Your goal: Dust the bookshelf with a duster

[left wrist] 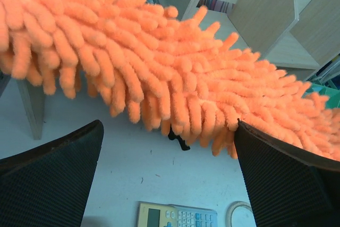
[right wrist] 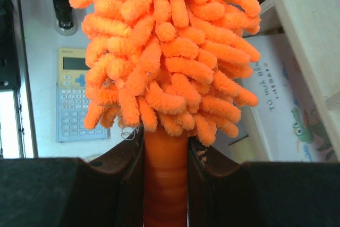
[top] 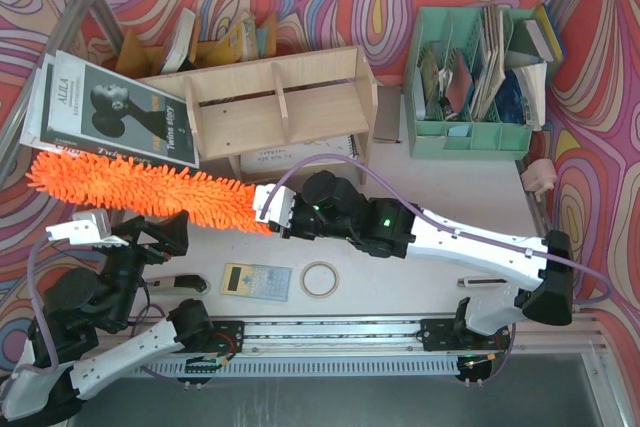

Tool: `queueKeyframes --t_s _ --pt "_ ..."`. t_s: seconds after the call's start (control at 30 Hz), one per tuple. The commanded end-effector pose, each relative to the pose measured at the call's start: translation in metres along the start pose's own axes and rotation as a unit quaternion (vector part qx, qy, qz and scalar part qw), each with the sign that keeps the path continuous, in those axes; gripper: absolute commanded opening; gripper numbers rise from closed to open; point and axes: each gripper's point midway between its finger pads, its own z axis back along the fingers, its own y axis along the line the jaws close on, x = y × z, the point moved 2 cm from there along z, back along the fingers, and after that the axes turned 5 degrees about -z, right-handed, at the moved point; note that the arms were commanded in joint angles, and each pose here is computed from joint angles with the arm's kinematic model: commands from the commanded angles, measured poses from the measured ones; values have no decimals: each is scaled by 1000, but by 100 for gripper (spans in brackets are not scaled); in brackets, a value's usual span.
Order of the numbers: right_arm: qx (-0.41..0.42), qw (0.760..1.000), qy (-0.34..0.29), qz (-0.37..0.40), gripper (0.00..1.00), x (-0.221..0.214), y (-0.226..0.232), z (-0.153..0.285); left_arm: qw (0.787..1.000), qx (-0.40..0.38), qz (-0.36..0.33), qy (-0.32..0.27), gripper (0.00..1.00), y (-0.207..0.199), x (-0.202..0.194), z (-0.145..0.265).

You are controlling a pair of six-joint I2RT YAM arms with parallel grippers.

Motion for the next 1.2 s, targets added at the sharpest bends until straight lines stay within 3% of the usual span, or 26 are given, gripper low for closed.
queueKeyframes --t_s 0.0,0.53,0.87,1.17 --pt "6 1000 -20 -14 0 -3 4 -14 1000 14 -7 -5 99 8 -1 1" --pt "-55 991 -117 26 0 86 -40 21 1000 11 -4 -5 98 8 -1 2" --pt "-51 991 -126 11 0 76 -33 25 1000 14 -5 -5 99 9 -1 2" --pt "-41 977 -211 -14 0 115 -34 53 1000 16 -7 -3 98 8 -2 1"
